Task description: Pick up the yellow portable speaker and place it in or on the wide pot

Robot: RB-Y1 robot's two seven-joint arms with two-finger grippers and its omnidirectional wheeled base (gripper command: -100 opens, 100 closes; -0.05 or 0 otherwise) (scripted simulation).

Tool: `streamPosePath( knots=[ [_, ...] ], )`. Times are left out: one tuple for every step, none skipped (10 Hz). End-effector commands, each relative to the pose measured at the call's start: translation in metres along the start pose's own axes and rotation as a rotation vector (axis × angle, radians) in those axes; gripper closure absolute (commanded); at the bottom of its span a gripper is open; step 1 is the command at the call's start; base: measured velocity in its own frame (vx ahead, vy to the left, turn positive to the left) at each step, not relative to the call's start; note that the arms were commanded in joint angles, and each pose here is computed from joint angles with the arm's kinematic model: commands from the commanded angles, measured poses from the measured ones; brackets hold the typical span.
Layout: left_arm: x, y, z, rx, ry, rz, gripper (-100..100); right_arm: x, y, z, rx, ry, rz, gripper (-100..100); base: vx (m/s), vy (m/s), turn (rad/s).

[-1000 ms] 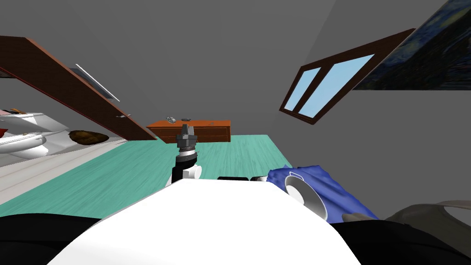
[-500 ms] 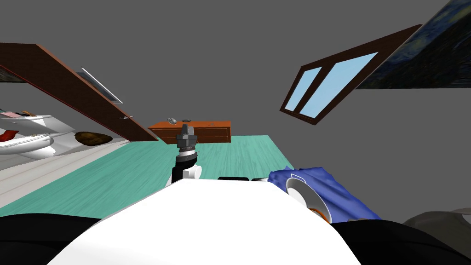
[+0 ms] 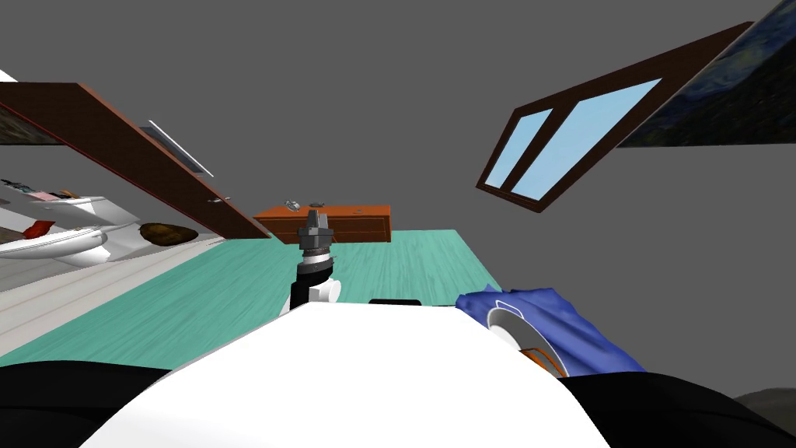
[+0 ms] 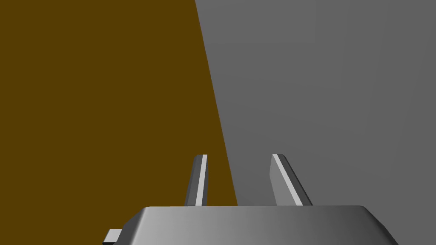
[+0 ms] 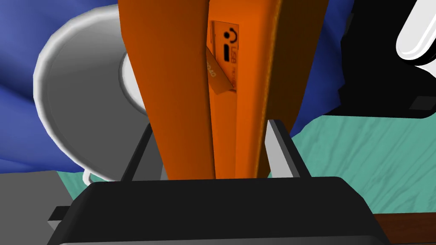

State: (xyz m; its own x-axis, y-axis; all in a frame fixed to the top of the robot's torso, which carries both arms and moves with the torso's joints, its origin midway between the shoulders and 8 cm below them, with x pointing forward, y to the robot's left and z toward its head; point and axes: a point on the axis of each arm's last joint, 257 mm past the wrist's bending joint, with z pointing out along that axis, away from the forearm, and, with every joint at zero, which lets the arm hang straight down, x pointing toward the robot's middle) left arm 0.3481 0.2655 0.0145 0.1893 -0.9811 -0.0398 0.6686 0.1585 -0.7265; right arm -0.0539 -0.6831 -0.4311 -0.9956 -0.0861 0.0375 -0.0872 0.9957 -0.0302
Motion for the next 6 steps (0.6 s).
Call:
streamPosePath(
  knots=[
    [0.0, 0.0, 0.0, 0.0, 0.0, 0.0, 0, -0.003, -0.01, -0.014, 0.003, -0.001, 0.012, 100, 0.065, -0.028, 0.043],
    [0.0, 0.0, 0.0, 0.0, 0.0, 0.0, 0, -0.005, -0.014, -0.021, 0.003, -0.002, 0.018, 100, 0.059, -0.033, 0.036],
    [0.0, 0.0, 0.0, 0.0, 0.0, 0.0, 0, -0.005, -0.014, -0.021, 0.003, -0.002, 0.018, 100, 0.038, -0.029, 0.025],
    [0.0, 0.0, 0.0, 0.0, 0.0, 0.0, 0, -0.005, -0.014, -0.021, 0.003, -0.002, 0.018, 100, 0.012, -0.012, -0.003],
    [0.0, 0.0, 0.0, 0.0, 0.0, 0.0, 0, -0.01, -0.021, -0.033, 0.005, -0.006, 0.03, 100, 0.043, -0.018, 0.036],
    [0.0, 0.0, 0.0, 0.0, 0.0, 0.0, 0, -0.016, -0.027, -0.042, 0.005, -0.013, 0.043, 100, 0.08, -0.037, 0.083]
  ],
)
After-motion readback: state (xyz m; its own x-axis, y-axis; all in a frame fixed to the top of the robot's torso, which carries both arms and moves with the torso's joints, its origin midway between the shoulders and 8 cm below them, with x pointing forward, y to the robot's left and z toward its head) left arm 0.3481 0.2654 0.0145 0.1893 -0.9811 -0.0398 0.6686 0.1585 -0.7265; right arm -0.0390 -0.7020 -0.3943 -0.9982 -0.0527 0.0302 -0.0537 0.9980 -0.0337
